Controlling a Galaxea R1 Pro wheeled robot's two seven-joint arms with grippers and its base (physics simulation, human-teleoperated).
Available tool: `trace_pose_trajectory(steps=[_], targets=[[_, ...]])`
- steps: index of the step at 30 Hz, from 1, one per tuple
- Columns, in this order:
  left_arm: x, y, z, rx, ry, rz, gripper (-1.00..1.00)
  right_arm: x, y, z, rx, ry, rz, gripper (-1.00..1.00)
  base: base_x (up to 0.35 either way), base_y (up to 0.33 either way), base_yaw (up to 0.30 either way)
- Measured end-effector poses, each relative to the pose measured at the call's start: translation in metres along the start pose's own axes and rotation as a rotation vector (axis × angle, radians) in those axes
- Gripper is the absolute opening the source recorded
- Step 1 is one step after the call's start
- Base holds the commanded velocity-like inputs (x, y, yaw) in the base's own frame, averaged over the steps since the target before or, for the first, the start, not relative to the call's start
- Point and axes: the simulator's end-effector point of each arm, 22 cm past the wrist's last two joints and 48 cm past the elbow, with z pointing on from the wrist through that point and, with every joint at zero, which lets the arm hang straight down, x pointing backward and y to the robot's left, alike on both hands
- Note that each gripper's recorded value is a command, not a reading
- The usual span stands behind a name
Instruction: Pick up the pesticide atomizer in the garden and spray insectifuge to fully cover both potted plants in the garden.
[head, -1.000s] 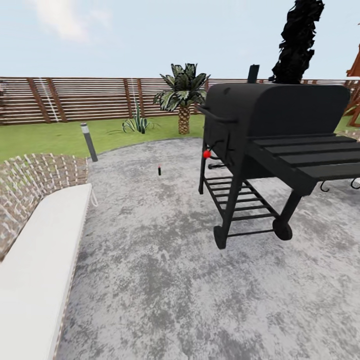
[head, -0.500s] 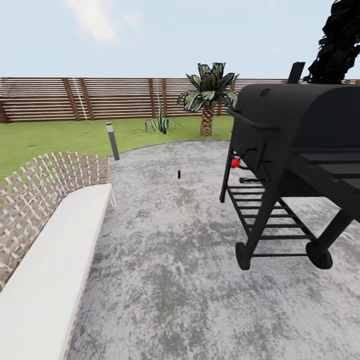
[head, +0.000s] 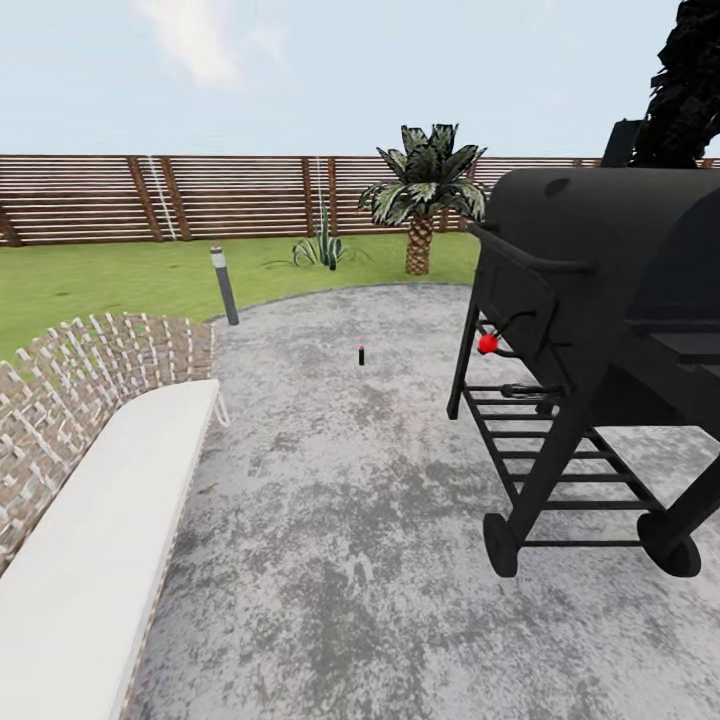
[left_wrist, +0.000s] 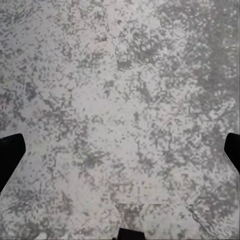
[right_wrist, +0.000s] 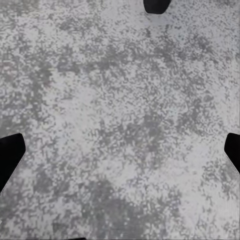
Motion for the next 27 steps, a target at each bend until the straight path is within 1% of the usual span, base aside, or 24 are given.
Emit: trace_pose_trajectory(steps=[27], targets=[[0.0000, 0.0002, 0.0000, -0.001, 0.000, -0.001, 1.00, -0.0005, 0.0010, 0.0000, -0.001, -0.001, 0.002, 1.00, 0.338, 0.000, 0.000]])
